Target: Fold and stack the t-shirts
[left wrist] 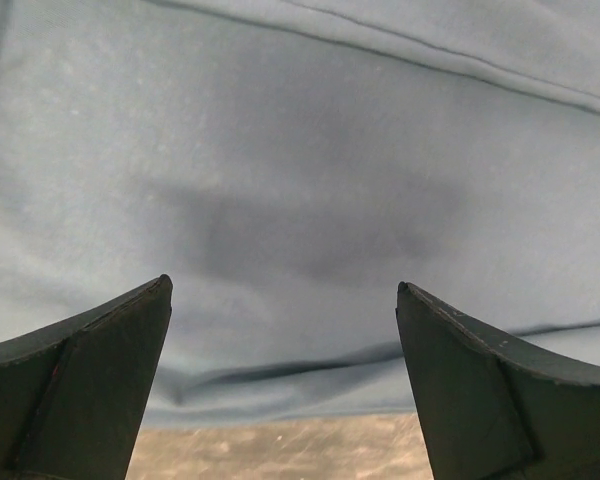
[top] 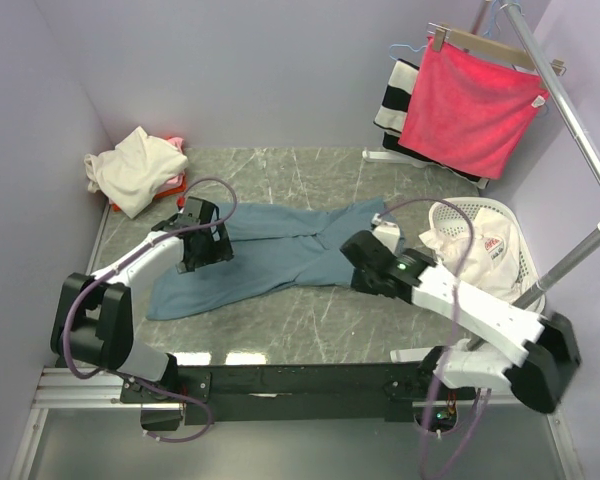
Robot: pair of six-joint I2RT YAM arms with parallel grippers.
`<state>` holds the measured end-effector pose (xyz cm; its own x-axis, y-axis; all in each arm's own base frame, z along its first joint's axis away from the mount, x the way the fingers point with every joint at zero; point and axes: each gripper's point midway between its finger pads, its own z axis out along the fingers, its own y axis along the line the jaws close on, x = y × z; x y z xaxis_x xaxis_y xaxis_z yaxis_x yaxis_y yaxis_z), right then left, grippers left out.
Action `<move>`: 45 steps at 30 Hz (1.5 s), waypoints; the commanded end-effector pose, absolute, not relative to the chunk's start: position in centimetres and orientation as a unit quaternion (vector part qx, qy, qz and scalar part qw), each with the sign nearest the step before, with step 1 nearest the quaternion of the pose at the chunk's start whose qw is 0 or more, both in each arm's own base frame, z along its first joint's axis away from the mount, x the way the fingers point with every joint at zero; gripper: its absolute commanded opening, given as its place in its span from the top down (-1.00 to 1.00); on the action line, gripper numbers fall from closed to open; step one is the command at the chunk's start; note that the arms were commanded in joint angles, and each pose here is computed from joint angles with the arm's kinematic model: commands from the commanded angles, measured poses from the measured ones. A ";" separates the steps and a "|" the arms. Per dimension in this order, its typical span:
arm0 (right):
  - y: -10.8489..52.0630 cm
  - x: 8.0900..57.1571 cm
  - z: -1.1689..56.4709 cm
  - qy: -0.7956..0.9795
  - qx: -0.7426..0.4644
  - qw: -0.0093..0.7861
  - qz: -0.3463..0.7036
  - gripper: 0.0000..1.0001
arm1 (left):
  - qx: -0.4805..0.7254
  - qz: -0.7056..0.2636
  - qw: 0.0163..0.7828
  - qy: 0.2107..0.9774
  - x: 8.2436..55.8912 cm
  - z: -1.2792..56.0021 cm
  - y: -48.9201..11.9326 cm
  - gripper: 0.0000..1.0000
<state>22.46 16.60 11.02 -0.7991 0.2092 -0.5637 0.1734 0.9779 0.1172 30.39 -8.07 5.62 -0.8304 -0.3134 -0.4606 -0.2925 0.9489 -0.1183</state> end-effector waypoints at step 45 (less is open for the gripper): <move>13.7 22.0 23.3 0.879 0.120 0.453 0.088 -0.73 | -0.120 -0.033 0.324 0.938 37.1 12.6 -8.4 -0.99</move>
